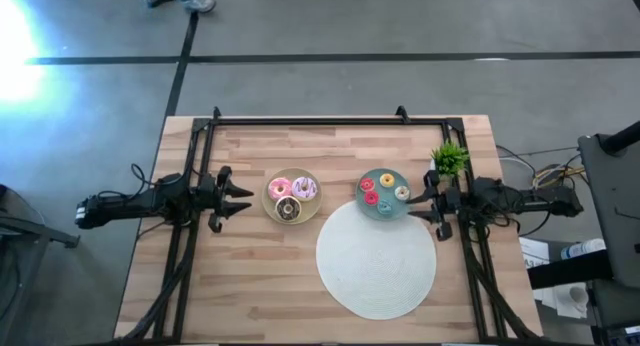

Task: Pick & Place donuts
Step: Return to Home Position

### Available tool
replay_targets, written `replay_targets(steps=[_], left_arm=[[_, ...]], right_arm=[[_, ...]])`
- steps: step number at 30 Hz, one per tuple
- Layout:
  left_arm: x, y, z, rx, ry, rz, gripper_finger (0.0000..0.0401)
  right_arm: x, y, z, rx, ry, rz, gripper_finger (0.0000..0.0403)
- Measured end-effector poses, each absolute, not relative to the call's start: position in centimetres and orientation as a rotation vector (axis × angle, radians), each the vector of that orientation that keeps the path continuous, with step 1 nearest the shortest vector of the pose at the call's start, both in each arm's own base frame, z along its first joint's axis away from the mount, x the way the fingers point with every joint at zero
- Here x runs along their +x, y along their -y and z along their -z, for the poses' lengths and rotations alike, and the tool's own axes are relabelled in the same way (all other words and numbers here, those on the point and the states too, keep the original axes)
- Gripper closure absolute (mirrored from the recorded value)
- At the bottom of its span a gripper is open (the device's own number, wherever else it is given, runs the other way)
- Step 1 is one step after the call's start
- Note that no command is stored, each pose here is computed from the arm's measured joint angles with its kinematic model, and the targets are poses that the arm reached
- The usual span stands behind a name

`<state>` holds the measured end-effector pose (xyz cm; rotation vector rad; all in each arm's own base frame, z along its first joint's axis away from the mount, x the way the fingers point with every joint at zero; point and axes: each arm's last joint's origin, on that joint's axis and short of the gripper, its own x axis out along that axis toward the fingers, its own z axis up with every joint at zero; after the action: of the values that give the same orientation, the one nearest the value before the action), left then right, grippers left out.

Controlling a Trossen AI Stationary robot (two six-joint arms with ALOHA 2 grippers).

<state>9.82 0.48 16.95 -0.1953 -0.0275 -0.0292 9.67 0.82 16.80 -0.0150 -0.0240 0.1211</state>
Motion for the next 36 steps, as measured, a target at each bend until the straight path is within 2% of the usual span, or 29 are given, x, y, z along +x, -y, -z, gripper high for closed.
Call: replay_targets(steps=[36], left_arm=[[9.82, -0.48, -16.95, -0.195, 0.027, 0.030, 0.0273]], right_arm=[[9.77, -0.85, -16.69, 0.015, 0.007, -0.121, 0.0284]])
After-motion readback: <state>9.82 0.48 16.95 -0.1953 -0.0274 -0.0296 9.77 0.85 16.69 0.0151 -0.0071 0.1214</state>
